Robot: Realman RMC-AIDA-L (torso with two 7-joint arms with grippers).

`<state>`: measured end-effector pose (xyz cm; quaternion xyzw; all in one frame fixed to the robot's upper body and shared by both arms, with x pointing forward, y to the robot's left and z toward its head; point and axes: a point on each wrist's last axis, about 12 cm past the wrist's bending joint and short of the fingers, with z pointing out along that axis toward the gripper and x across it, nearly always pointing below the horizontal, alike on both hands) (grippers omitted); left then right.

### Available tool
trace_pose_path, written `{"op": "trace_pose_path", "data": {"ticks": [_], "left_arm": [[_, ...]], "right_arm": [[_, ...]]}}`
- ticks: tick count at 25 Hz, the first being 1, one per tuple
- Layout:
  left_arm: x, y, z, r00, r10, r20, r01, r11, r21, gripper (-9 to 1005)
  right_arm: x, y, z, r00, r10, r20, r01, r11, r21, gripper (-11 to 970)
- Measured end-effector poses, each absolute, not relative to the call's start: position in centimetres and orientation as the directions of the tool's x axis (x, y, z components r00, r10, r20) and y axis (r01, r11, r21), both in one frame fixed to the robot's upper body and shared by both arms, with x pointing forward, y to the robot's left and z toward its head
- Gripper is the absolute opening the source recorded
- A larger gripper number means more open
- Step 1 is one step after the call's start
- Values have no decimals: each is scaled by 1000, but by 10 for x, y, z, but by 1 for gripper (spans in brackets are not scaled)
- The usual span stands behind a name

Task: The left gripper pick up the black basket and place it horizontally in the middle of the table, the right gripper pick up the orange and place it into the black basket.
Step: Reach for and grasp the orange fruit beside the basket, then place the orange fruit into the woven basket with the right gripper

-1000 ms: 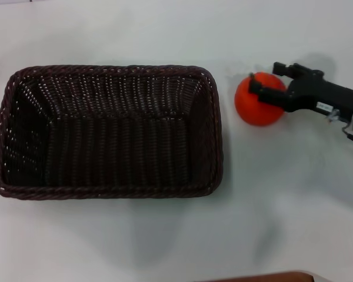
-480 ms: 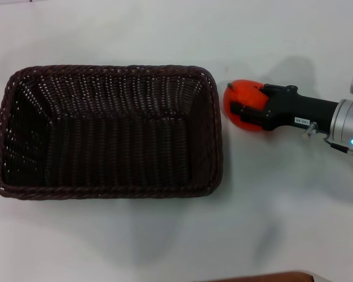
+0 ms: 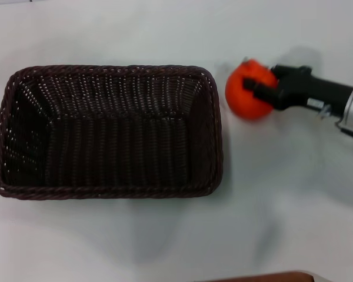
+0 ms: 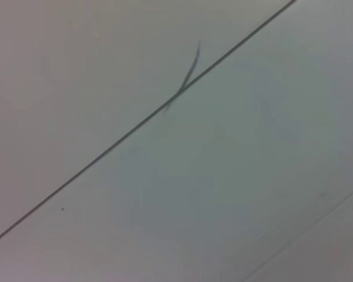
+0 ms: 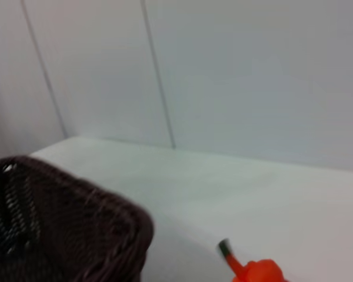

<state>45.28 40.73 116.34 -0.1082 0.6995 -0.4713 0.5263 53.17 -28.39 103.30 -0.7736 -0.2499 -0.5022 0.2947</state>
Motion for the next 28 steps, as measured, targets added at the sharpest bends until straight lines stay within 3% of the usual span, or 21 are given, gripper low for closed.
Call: {"op": "trace_pose_path", "data": {"ticks": [6,15,26,28], "left_arm": [[450,406,1163,-426,-649,-630,356,520,-776,796],[449,404,1163,-423,-657,-624,378,499,-780,795],[450,400,1152,-350,-672,-653,451,490,-746,794],[449,398,1148,-306,-674,-672,486,496,-719,794]], "right_arm": [[533,-304,1063,240,-35,970,662,-725,-190,439],[522,-285,1118,40,-161,986,877,-468,-112,333],[546,-214,1107,96,-33,995,950,-294,-101,282],[550,-209,1105,111,-24,994,949,-294,-113,361]]}}
